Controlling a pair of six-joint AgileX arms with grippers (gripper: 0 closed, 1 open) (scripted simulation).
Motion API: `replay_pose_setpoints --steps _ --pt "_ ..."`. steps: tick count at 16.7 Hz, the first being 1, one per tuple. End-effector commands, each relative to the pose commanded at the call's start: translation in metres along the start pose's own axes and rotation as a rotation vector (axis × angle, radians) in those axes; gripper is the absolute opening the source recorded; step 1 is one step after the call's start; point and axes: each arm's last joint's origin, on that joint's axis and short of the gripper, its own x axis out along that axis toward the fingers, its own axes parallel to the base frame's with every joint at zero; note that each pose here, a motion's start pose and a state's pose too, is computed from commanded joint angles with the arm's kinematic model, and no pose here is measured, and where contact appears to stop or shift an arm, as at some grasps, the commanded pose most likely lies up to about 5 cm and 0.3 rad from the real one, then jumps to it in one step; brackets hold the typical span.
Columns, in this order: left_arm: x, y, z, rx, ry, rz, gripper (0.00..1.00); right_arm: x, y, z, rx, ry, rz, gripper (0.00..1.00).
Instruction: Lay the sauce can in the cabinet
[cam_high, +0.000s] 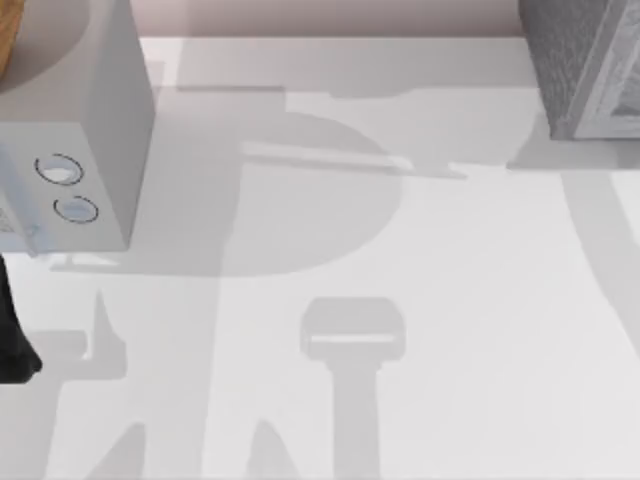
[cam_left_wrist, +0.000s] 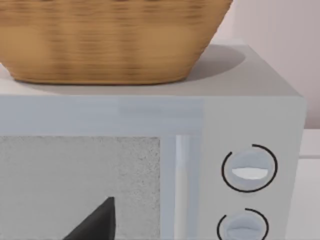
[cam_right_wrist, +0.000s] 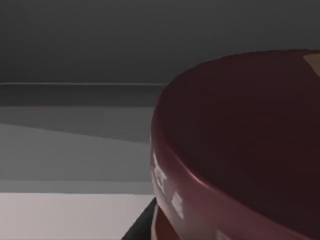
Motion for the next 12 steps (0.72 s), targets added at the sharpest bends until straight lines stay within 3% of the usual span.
replay_pose_setpoints --steps 5,12 --pt "0.000 0.000 0.000 0.000 0.000 0.000 1.00 0.033 0.011 0.040 -0.002 -0.016 -0.011 0.00" --pt "0.000 0.000 0.000 0.000 0.000 0.000 1.00 0.043 0.013 0.045 -0.003 -0.014 -0.018 0.00"
